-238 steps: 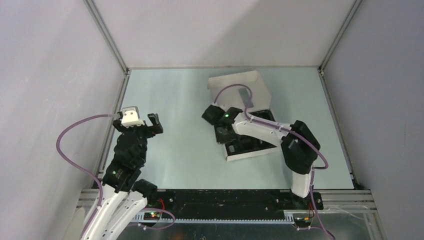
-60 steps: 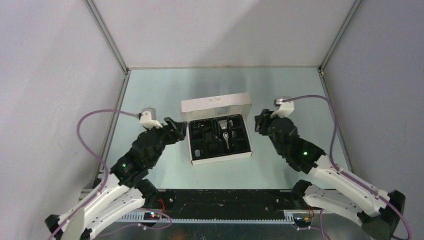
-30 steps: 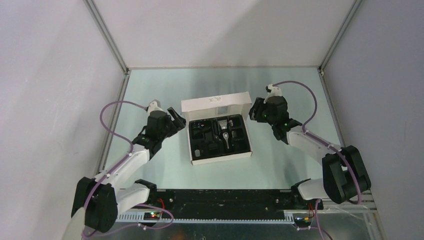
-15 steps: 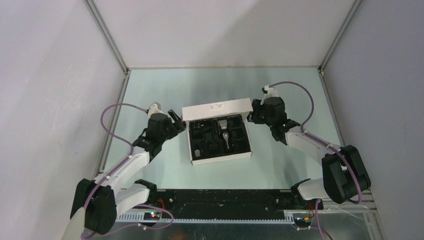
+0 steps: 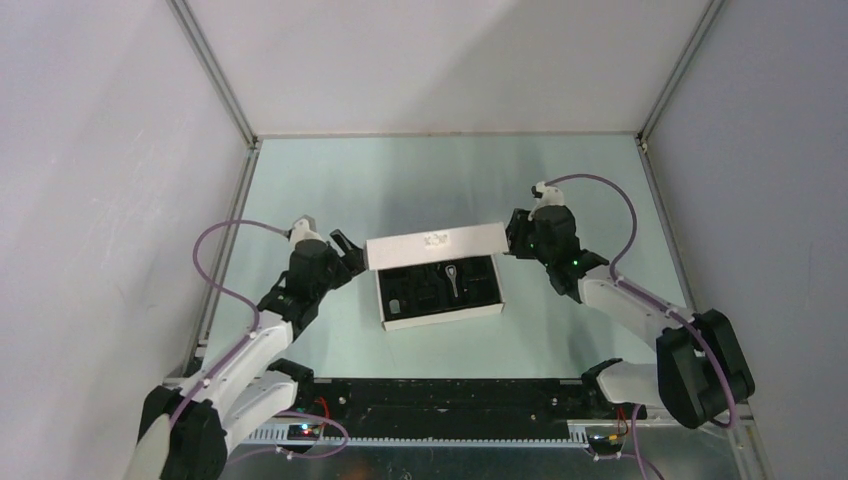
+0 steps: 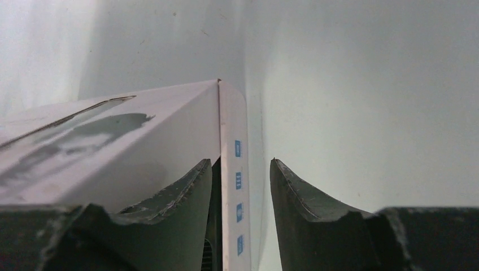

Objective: Sort the hair-cutting tools

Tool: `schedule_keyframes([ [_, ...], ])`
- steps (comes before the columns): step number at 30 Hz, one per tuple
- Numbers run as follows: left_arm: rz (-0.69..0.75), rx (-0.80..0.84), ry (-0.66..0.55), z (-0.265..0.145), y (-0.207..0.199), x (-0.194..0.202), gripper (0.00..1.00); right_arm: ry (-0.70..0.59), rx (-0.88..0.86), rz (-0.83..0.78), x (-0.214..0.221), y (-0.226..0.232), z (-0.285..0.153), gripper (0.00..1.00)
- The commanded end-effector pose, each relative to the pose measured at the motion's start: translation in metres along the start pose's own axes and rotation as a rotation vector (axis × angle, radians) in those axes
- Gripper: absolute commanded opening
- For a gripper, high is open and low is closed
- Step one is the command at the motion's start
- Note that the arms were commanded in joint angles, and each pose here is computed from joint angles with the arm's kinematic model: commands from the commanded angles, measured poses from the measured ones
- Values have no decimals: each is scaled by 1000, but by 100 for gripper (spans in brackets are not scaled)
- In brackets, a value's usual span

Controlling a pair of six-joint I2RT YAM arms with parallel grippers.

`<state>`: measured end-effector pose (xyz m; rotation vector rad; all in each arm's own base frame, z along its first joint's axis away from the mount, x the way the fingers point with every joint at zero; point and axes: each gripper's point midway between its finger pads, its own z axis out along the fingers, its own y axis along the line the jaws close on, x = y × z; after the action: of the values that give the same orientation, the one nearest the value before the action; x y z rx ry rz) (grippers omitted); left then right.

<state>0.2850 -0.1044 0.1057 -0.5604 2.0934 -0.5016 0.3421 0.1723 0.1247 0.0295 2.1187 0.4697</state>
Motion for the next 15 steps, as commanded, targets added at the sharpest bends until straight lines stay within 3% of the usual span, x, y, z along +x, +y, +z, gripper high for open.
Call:
schedule_keyframes([
  [1,-11,4,-22,-8,-2,-6,80,-64,29,1,-17,-8,-16,47],
  [4,23,-31,11,-25,4,-5,81,-52,70,-1,-16,-19,-33,48],
  [8,50,-12,-101,-73,-2,-39,84,-153,55,-11,-49,-15,-87,50],
  [10,47,41,-158,-97,-17,-60,91,-173,16,-14,-61,-5,-105,52],
  [15,36,123,-16,-101,-51,-54,99,5,-91,65,-51,27,-112,54],
])
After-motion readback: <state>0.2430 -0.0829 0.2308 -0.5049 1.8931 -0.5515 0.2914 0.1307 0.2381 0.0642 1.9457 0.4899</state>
